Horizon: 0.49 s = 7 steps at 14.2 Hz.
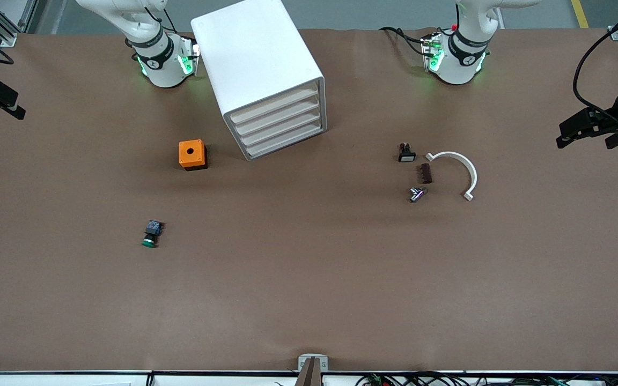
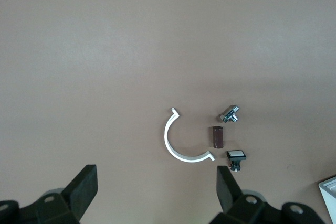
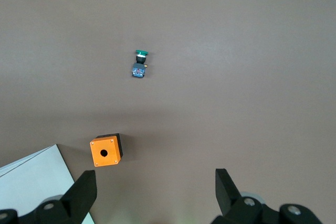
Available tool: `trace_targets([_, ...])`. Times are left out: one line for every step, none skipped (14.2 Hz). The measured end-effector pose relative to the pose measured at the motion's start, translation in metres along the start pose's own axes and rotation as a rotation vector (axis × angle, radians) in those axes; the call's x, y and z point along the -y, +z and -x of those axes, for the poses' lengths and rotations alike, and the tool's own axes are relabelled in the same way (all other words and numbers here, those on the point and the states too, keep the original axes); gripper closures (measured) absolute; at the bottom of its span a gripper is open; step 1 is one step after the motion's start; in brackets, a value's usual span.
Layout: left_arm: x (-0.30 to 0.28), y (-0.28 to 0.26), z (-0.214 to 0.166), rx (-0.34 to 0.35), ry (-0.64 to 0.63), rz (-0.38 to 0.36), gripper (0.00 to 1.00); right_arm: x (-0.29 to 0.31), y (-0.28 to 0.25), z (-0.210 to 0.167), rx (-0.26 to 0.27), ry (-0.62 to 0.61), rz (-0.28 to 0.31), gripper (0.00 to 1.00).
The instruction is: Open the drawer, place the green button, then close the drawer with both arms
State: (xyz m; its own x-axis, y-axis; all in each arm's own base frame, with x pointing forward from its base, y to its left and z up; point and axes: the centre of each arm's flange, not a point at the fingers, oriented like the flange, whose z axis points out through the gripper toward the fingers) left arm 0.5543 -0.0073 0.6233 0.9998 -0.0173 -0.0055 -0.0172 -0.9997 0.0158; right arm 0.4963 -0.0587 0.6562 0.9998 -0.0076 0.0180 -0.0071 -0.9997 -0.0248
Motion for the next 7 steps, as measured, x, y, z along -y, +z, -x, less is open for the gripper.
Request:
trace_targets([0.0, 0.0003, 0.0001, 0.002, 0.0, 0.0, 0.0, 0.0001, 0.0, 0.0, 0.0, 0.0, 0.0, 0.0])
trace_targets([0.0, 0.0007, 0.0004, 0.006, 0.0, 0.0, 0.0, 0.0003, 0.0, 0.0, 0.0, -0.001, 0.0, 0.0])
trace_targets([0.0, 0.0009, 0.0006, 0.008, 0.0, 0.0, 0.0, 0.0005, 0.0, 0.0, 0.0, -0.001, 0.0, 0.0])
trace_targets([0.0, 0.0009, 0.0007, 0.008, 0.0, 0.0, 0.0, 0.0005, 0.0, -0.0001, 0.0, -0.001, 0.0, 0.0])
trace_targets([0.0002, 0.001, 0.0007, 0.008, 0.0, 0.0, 0.0, 0.0005, 0.0, -0.0001, 0.0, -0.001, 0.0, 0.0])
trace_targets([0.0007, 0.0011, 0.0007, 0.009, -0.001, 0.0, 0.0, 0.0004, 0.0, 0.0, 0.0, -0.001, 0.0, 0.0])
trace_targets([0.0016, 0.0018, 0.0006, 0.012, -0.003, 0.0, 0.0, -0.0001, 0.0, 0.0, 0.0, 0.0, 0.0, 0.0])
